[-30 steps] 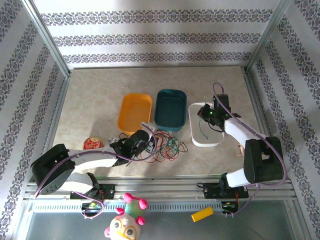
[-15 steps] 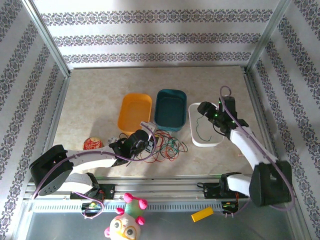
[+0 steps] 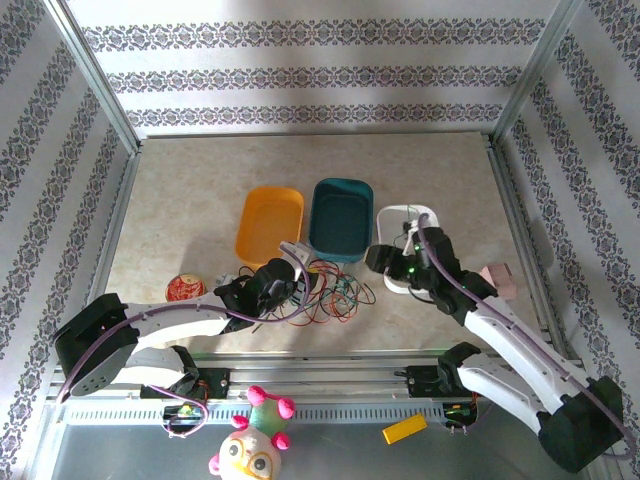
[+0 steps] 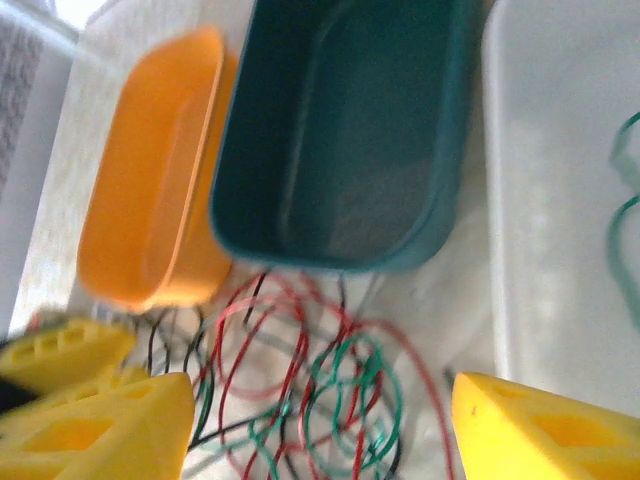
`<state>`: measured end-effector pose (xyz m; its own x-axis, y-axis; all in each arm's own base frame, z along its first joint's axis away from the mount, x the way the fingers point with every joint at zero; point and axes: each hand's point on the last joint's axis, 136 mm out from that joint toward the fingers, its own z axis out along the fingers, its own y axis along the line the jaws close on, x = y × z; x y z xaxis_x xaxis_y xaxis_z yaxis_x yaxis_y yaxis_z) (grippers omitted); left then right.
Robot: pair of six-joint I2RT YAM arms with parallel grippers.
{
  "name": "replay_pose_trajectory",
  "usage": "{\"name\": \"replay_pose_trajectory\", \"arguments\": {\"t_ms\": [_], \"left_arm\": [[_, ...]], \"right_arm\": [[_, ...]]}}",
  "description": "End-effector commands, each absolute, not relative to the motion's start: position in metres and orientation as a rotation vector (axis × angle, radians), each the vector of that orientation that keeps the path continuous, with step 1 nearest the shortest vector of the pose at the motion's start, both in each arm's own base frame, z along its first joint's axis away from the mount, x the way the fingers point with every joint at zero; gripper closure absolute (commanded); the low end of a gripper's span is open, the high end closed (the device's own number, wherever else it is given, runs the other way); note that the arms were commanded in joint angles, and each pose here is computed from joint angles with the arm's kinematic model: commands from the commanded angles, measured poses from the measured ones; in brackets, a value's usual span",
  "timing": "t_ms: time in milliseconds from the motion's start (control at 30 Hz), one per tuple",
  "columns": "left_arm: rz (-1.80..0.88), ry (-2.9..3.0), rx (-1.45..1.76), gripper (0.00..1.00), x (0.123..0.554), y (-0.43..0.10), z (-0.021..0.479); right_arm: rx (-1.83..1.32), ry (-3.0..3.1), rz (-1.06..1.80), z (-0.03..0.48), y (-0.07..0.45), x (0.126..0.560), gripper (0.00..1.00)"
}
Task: Untangle the cables
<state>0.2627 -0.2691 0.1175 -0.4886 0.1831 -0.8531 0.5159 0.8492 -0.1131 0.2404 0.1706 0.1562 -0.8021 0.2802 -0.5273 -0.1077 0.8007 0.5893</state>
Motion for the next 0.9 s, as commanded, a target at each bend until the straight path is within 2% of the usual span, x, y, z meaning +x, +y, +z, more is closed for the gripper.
{"name": "replay_pose_trajectory", "arguments": {"t_ms": [0, 300, 567, 867], "left_arm": [[-0.439, 2.079, 0.528, 0.65, 0.262, -0.266, 0.116], [-0.429, 2.104, 0.541, 0.65, 0.259, -0.265, 0.111], [-0.429, 2.108, 0.549, 0.65, 0.257, -0.263, 0.113], [-0.427, 2.114, 0.557, 0.65, 0.257, -0.264, 0.111]], "right_arm": [[0.011, 2.452, 0.863, 0.137, 0.194, 0.219, 0.34], [-0.191, 2.567, 0.806, 0.113, 0.233, 0.223, 0.45], [-0.234, 2.640, 0.786, 0.090, 0.247, 0.230, 0.53], [-0.279, 2.647, 0.803, 0.086, 0.258, 0.220, 0.55]]}}
